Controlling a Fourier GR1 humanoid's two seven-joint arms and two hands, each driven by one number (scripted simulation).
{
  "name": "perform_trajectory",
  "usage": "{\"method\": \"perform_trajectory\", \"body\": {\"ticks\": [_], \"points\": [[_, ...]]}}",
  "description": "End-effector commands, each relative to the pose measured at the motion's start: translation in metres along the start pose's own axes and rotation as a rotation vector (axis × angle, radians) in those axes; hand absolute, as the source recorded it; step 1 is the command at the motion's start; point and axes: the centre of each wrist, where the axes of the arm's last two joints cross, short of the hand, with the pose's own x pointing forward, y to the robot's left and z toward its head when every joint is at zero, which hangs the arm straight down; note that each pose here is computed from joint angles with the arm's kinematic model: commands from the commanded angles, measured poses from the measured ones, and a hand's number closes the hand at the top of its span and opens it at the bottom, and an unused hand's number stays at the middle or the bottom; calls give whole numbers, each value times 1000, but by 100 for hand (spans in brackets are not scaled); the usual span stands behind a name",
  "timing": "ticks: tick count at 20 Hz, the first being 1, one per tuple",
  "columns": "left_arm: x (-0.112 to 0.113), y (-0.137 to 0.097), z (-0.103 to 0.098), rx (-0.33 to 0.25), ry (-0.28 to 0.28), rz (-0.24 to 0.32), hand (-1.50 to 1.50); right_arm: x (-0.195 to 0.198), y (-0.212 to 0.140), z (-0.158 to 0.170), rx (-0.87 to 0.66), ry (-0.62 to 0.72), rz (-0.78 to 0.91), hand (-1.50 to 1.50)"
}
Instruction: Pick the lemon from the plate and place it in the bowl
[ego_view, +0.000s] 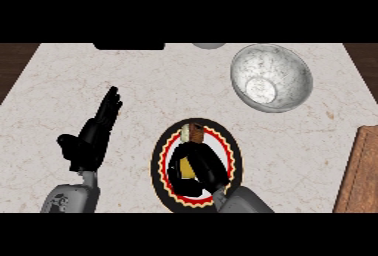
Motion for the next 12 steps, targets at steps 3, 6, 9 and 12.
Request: {"method": "perform_trajectory", "body": {"ticks": [3,6,9,12], "points": [[9,-7,-9,-22,-3,9,0,40,-39,-34,-391,52,-114,150],[3,6,-7,-22,14,3,0,68,-32,-38,-505,-52,-92,150],[6,-7,-2,-11,-10,-5,0,101,-43,-51,-591,-119,6,150],[-4,-8,5,0,15,-10,0,135,-57,-57,-651,-135,78,150]]}}
